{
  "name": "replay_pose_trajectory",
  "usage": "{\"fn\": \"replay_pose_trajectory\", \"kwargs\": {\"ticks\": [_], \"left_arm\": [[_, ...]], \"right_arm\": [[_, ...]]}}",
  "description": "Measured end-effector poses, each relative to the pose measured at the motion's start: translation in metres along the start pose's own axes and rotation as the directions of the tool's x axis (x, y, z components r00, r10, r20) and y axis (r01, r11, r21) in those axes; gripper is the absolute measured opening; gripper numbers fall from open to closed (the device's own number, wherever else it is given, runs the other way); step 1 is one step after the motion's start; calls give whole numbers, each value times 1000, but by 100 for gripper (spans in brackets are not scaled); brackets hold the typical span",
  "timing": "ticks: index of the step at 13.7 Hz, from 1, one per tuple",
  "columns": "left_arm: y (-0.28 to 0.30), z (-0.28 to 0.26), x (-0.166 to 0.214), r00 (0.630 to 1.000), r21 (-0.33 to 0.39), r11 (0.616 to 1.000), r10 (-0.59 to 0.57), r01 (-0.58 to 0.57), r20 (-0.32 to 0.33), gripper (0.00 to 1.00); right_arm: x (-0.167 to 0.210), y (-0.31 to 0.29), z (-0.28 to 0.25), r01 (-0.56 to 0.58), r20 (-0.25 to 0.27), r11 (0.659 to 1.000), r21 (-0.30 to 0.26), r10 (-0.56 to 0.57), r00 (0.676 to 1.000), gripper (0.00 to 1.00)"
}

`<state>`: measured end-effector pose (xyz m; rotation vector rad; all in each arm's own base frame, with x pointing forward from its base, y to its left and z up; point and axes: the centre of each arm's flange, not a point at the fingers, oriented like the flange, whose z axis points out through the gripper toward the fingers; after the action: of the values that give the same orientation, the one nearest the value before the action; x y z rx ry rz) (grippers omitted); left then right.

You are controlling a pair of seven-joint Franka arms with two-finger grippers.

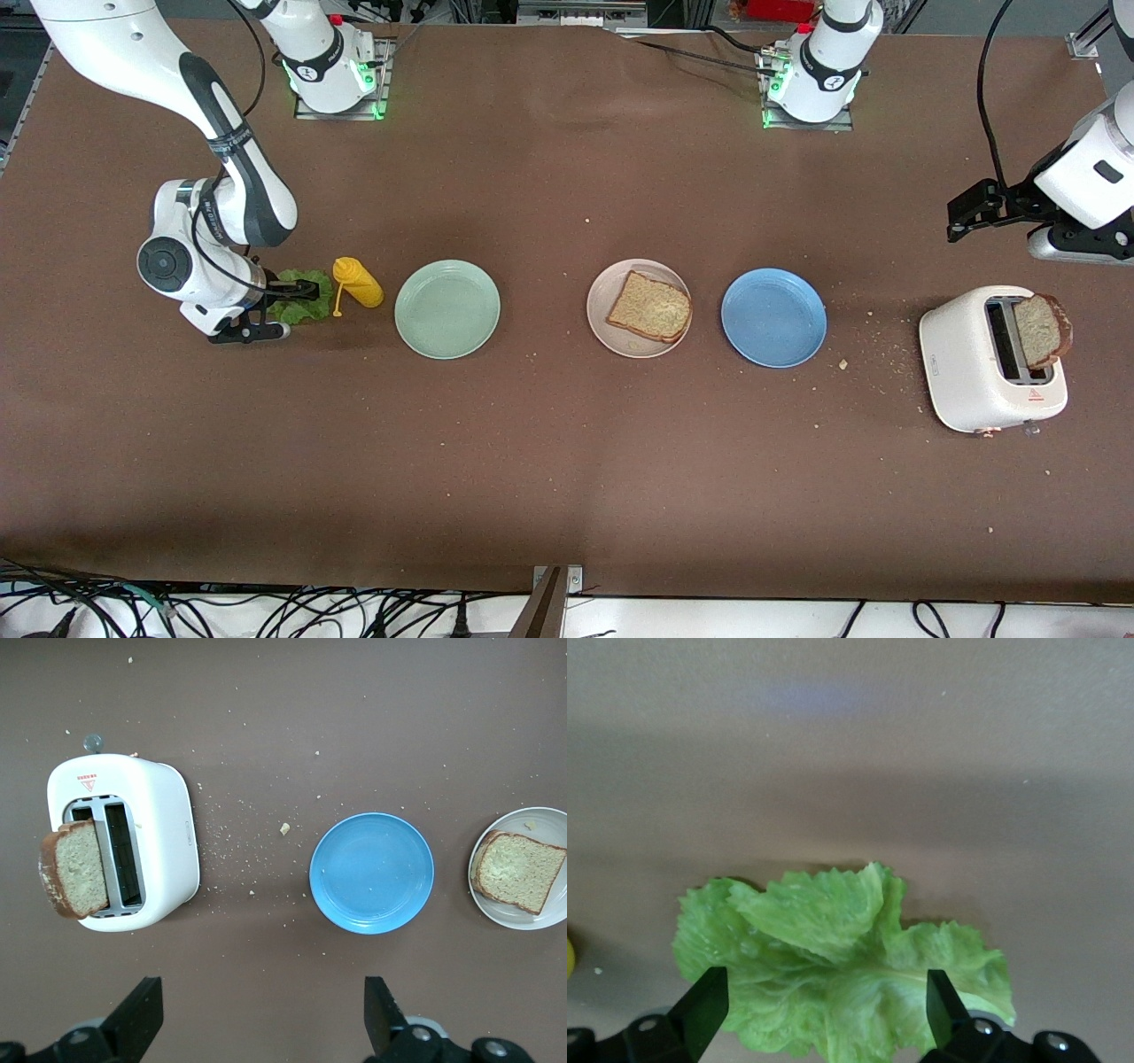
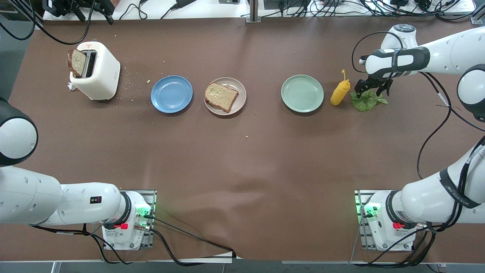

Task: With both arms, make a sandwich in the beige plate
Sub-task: 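Grasp the green lettuce leaf with the right gripper and lift it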

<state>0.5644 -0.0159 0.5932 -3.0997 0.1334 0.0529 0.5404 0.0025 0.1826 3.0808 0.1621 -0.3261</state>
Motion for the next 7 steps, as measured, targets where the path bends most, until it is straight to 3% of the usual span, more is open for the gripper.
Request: {"fn": "replay_pose_trajectory", "kwargs": {"ticks": [4, 7], "left_arm": [[0, 0, 0, 1000, 0, 1000, 0, 0, 0, 100], [0, 0, 0, 1000, 0, 1000, 0, 0, 0, 100]], "right_arm": [[-2, -1, 10, 2, -15, 1000, 2, -2, 1000, 96], [-2, -3, 10, 5, -23, 1000, 2, -5, 1000, 67]]}}
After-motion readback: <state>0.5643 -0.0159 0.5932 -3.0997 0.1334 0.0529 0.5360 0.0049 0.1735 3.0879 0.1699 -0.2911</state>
